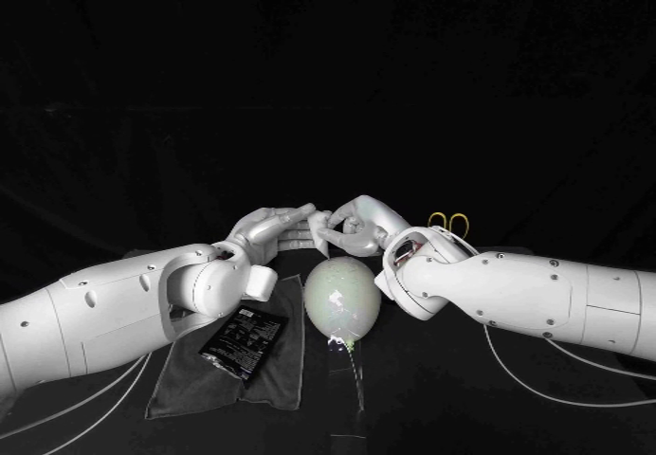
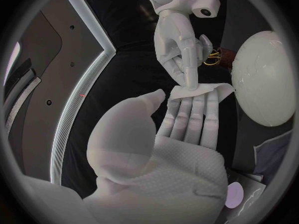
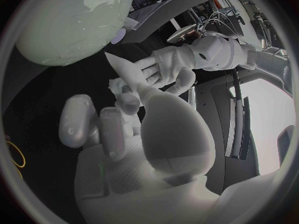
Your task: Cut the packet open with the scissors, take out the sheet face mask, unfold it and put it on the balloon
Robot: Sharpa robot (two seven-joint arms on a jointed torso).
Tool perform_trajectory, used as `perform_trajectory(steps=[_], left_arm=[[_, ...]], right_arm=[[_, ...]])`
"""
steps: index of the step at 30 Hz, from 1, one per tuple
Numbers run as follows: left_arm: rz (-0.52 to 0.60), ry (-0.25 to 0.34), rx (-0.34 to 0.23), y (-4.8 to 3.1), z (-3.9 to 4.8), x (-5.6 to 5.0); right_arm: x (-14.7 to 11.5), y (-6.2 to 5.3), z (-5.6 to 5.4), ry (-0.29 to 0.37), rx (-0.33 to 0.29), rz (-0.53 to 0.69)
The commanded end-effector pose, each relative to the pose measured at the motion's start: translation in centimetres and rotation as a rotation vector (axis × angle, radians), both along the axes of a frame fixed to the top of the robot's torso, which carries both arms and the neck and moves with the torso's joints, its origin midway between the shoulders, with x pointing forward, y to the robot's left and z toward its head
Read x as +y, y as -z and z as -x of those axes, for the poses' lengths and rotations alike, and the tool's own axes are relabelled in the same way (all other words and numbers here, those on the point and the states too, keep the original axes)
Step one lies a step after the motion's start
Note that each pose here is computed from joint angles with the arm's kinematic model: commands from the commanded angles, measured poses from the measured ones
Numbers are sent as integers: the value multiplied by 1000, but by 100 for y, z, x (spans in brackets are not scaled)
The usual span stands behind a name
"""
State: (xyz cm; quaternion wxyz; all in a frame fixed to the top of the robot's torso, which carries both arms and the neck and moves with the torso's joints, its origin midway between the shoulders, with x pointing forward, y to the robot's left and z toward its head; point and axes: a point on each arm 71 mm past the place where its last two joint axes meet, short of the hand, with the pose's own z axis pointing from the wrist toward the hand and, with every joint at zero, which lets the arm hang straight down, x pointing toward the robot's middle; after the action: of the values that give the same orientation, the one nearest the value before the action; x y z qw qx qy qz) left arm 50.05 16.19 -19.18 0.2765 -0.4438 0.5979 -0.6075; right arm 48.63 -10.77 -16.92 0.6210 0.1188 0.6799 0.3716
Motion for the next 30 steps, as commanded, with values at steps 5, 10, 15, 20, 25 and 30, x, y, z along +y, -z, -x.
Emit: perform_trajectory(steps=[5,10,15,20,25,30], left_arm=[[17,49,-2,-18,28,-71],[16,45,-3,-17,24,-66],[14,42,-4,-17,23,-65],[5,40,-11,-18,21,-63],[-6,33,-16,-17,17,-54],[-15,24,-21,-16,12,-43]], right_arm=[[28,-29,18,-20,-19,-13],[22,-33,22,-21,-23,-16],[21,-44,27,-24,-35,-25],[18,-53,35,-29,-41,-38],[5,-59,43,-31,-41,-52],[-9,-58,49,-33,-35,-60]])
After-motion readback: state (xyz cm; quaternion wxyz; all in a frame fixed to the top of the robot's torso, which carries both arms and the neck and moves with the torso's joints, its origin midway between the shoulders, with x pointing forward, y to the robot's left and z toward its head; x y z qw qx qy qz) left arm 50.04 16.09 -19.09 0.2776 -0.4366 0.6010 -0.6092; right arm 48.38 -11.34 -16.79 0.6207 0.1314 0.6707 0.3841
